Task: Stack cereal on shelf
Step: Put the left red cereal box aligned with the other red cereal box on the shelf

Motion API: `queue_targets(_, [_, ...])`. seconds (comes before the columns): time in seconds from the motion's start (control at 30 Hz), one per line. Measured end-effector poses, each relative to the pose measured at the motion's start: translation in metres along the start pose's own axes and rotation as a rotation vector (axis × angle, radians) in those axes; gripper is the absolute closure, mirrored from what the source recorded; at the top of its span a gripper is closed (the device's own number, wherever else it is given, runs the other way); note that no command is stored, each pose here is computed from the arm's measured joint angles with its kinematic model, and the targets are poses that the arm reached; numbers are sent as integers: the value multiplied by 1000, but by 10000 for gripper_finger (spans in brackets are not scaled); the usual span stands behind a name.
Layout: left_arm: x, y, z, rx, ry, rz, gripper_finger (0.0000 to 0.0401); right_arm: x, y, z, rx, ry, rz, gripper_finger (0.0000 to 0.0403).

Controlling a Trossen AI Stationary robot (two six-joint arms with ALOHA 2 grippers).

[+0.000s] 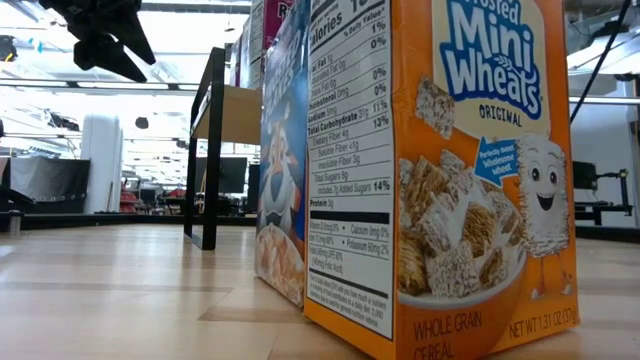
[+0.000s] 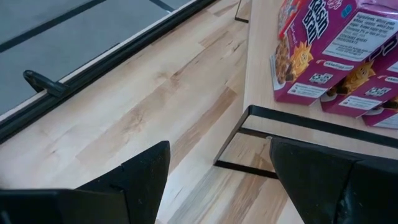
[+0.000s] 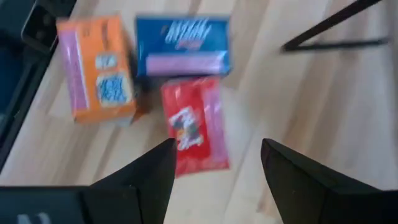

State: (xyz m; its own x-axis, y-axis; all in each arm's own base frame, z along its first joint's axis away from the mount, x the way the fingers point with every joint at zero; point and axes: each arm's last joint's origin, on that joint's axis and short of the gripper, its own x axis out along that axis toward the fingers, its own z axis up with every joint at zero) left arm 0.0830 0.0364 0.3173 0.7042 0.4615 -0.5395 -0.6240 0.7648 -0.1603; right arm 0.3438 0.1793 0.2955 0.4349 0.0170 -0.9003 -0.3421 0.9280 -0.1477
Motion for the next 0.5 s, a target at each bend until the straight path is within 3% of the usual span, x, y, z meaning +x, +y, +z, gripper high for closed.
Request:
queue_targets(0.17, [0,0,-1,7,6,1,133,14,-6,3,20,14,62,118])
queue_targets(0.5, [0,0,-1,17,8,1,133,37,-6,3,12,69,57,100])
